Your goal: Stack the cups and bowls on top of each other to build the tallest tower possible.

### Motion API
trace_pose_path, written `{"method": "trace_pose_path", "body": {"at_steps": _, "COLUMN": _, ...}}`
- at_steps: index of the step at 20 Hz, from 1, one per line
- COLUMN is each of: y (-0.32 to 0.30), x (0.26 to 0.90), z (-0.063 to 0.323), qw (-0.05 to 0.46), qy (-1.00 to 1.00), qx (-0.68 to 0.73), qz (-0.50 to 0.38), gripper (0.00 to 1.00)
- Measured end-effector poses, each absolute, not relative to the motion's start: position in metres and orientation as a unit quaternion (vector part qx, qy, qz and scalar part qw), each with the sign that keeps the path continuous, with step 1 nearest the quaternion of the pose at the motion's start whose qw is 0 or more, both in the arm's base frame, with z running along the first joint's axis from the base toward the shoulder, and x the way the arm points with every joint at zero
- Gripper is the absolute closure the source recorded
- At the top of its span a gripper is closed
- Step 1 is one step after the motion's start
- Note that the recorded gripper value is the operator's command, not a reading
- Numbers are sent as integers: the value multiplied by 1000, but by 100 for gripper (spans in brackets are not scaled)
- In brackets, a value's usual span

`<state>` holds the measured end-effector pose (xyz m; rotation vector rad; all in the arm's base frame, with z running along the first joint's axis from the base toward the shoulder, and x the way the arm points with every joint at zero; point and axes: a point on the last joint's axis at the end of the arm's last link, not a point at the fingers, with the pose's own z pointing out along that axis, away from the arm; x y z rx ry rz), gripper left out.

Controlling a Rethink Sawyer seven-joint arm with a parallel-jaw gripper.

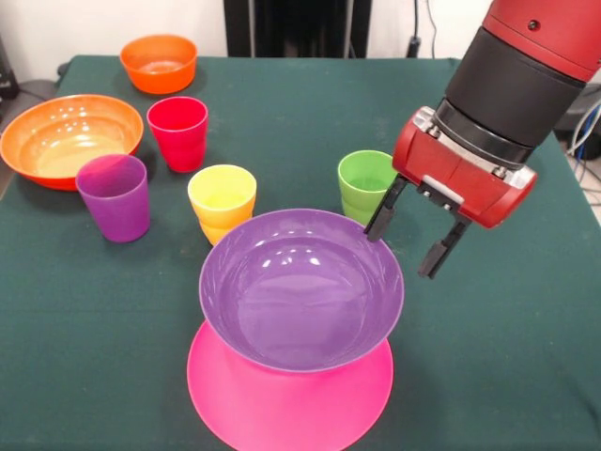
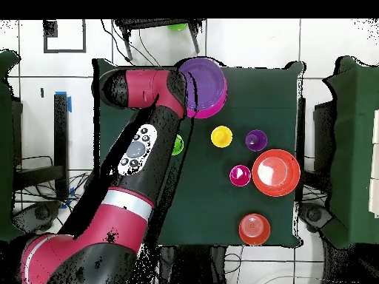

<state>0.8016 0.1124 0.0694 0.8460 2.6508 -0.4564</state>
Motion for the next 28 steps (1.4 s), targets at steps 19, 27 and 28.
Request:
{"method": "trace_pose_path", "body": {"at_steps": 19, "y": 100, "x": 781, "z": 100, "qw": 145, "qy": 921, "qx": 330, "qz": -146, "gripper": 0}}
{"method": "trace_pose_path", "body": {"at_steps": 27, "y": 89, "x": 766, "z": 127, "qw": 139, "qy": 915, "qx": 359, "qz": -120, "gripper": 0}}
{"method": "trace_pose_path", "body": {"at_steps": 28, "y": 88, "x": 765, "z": 129, "qw": 141, "qy": 914, "qx": 361, "qz": -117, "gripper": 0}}
